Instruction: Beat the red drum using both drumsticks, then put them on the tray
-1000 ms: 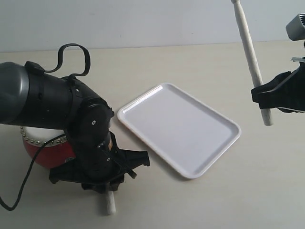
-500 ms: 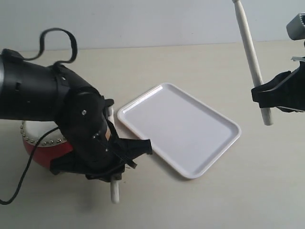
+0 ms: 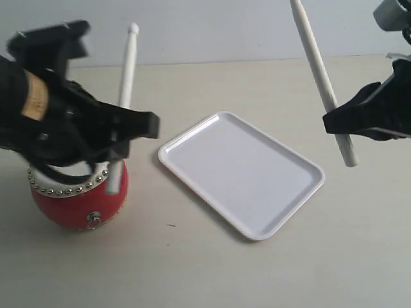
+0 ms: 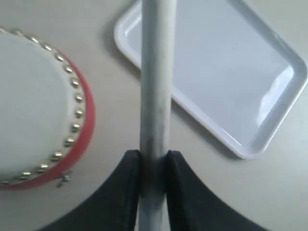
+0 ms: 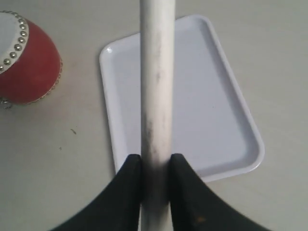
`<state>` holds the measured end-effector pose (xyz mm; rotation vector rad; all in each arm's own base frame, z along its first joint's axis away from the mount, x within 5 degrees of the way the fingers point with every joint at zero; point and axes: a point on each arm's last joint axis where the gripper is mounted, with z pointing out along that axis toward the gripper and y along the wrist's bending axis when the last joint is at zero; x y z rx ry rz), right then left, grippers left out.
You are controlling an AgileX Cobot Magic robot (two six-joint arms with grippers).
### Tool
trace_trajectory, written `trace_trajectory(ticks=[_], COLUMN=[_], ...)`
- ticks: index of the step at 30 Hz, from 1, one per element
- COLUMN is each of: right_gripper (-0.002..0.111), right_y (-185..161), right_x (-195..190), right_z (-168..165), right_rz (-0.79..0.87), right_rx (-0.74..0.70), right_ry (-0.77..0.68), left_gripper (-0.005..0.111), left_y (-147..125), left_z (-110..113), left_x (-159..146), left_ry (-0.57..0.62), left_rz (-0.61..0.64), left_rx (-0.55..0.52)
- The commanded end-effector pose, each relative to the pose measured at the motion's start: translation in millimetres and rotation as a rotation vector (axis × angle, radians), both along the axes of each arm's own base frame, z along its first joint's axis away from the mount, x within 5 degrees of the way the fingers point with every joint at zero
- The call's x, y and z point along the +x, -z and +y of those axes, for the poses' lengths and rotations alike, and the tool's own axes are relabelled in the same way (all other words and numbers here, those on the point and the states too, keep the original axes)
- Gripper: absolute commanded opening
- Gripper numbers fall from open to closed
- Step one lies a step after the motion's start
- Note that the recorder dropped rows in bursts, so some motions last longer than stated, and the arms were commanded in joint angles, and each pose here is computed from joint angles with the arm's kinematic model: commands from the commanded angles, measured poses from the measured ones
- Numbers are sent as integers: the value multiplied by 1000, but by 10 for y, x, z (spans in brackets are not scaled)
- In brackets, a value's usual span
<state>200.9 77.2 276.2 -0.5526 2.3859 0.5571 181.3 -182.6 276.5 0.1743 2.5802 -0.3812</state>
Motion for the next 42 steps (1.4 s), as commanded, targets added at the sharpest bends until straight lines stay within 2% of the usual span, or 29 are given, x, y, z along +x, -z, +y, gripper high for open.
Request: trace_trajectory(ticks=[1, 6, 8, 11, 16, 20, 23, 25, 32, 38, 42], right_gripper=[0, 0, 0, 0, 0, 0, 0, 0, 0, 0, 0], right_y=[-242, -305, -274, -196, -8, 112, 169, 179, 196, 230, -4], right_x=[-20, -24, 18, 34, 3, -69, -105, -112, -1, 124, 189], right_z=[84, 301, 437, 686, 1102, 1416, 1590, 1691, 1984, 2131, 2212], right_rz=[33, 191, 252, 319, 343, 359, 363, 362, 358, 372, 306], right_rx=[-51, -108, -125, -160, -308, -374, -395, -401, -482, -504, -457], right_ry=[-40, -152, -194, -268, -351, -440, -486, -506, -552, -561, -558], left_gripper=[0, 0, 0, 0, 0, 0, 0, 0, 0, 0, 0], left_y=[-187, -361, -389, -347, -325, -33, 168, 163, 61, 75, 104], left_z=[633, 1148, 1310, 1432, 1368, 1403, 1428, 1436, 1554, 1583, 1557], left_x=[-307, -735, -859, -984, -1016, -1042, -1126, -1184, -1397, -1349, -1279], left_ry=[25, 95, 87, 120, 193, 190, 146, 125, 98, 42, 44], left_rz=[-76, -85, -77, 7, 32, 121, 179, 128, 13, 29, 74], left_rx=[73, 57, 102, 181, 113, 167, 147, 95, 67, 99, 124])
